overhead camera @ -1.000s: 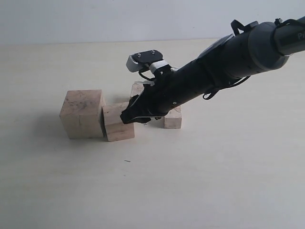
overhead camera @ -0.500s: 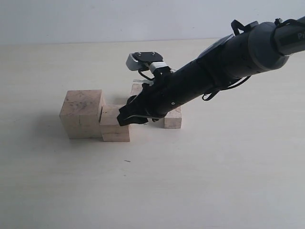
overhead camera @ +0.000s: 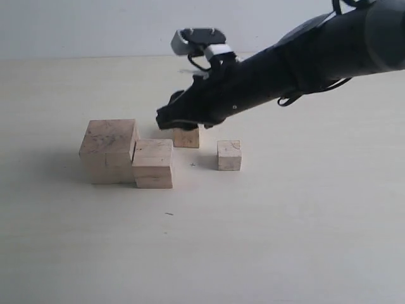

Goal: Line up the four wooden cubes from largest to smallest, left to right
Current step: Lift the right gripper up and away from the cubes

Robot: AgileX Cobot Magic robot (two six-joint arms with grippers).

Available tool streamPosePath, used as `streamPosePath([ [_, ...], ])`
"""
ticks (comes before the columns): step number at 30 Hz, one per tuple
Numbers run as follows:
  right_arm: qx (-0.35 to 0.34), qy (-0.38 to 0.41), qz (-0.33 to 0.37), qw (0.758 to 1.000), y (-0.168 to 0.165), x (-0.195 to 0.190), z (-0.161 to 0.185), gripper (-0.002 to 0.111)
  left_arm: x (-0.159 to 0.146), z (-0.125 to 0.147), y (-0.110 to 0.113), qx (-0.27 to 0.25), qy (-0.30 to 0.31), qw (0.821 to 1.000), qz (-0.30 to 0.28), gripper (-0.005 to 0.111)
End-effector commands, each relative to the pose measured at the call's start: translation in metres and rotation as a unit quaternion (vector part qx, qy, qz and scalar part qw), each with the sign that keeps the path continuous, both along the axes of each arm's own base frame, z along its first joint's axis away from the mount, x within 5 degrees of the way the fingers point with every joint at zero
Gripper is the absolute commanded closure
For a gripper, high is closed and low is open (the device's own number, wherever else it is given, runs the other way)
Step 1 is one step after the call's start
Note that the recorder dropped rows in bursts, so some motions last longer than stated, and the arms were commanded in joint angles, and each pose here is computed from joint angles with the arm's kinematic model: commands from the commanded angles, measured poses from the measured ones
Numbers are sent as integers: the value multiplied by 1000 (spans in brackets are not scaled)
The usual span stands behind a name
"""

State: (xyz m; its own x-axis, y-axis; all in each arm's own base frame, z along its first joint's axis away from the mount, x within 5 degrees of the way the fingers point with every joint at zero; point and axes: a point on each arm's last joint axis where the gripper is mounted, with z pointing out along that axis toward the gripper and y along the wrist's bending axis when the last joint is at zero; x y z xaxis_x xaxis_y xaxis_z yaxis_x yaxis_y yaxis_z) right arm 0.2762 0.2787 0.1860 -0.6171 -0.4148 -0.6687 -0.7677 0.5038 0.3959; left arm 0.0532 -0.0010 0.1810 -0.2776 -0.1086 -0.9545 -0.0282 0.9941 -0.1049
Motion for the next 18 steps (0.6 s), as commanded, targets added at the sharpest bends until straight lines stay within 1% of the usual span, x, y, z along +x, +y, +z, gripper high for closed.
streamPosePath([
  [1,9,-64,-109,992,-12,14,33,71,0,0,0,-1,-7,1000,-3,107],
  [2,8,-73,-138,988,-15,18,36,72,0,0,0,-1,-7,1000,-3,107],
  [3,11,-74,-153,985,-15,21,38,73,0,0,0,-1,-7,1000,-3,107],
  [7,19,-58,-158,986,-4,27,37,73,0,0,0,-1,-7,1000,-3,107],
  [12,4,-35,-167,985,13,35,28,73,0,0,0,-1,-7,1000,-3,107],
  [16,-26,-8,-191,981,20,42,16,73,0,0,0,-1,-7,1000,-3,107],
  [18,-65,-3,-198,978,18,46,12,73,0,0,0,-1,-7,1000,-3,107],
])
